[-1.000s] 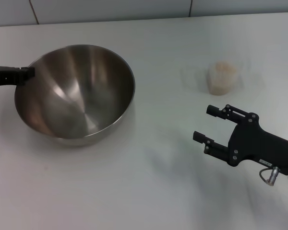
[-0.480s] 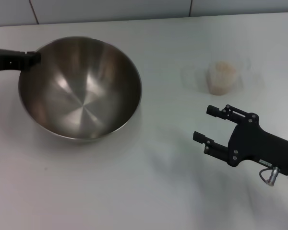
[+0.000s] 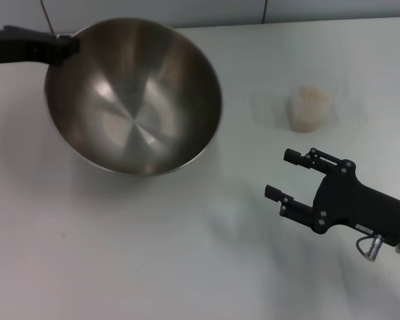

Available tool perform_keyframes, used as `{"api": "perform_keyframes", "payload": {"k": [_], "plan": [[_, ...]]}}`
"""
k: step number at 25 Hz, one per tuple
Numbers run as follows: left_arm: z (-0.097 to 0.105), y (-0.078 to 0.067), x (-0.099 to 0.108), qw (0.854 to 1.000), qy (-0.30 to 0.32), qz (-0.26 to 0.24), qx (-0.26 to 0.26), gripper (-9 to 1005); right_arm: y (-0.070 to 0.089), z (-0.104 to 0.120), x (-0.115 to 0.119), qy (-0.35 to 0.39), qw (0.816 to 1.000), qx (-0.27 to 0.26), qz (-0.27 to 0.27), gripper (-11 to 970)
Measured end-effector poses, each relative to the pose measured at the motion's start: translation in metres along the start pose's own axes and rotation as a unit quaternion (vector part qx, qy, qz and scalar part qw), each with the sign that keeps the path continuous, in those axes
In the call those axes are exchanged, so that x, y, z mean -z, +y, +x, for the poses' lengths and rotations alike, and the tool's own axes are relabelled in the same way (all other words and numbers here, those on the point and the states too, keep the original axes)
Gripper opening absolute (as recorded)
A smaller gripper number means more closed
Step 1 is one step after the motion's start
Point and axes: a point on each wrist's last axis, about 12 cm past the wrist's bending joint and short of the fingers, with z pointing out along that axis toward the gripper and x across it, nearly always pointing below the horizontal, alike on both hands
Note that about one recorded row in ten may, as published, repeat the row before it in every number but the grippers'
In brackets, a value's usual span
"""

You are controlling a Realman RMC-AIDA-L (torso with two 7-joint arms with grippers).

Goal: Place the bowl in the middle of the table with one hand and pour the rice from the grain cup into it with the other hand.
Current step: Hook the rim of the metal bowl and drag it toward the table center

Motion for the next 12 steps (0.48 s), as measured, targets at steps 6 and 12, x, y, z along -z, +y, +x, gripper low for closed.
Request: {"api": "perform_keyframes", "payload": {"k": [6,12], "plan": [[-0.013,-0.012,-0.008,1.000,0.001,0.017,-0.020,42,0.004,0.000,-0.002,-0.008,1.000,0.004,-0.002,668],[-0.018,-0.023,-0.018,0.999,0.007,0.033,-0.036,42,0.004,-0.001,-0.001,-0.011,1.000,0.002,-0.003,668]]}}
